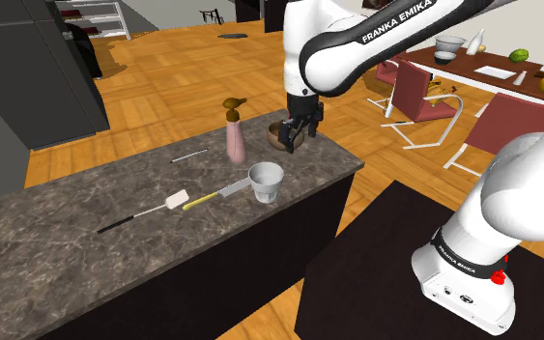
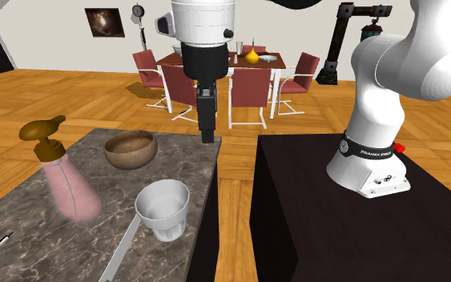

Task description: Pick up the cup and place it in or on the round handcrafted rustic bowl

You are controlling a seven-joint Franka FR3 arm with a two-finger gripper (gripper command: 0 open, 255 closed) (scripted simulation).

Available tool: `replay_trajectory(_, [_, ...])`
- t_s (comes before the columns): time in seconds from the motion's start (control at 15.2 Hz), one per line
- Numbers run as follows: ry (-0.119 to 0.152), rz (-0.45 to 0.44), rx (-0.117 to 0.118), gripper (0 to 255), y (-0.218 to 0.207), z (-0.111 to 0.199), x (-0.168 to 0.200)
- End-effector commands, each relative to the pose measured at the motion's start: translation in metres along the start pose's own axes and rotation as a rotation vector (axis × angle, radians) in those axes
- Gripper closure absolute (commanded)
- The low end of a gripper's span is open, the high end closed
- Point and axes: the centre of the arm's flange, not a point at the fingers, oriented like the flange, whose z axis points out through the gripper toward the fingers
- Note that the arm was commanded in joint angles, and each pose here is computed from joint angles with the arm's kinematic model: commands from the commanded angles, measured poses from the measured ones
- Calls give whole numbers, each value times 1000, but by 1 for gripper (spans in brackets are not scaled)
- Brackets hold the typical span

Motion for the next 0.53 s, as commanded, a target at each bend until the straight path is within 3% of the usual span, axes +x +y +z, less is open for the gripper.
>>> replay_trajectory(0.0, [3, 1, -8, 0, -17, 17, 13])
replay_trajectory(0.46, [9, 2, -40, 0, -69, 83, 57])
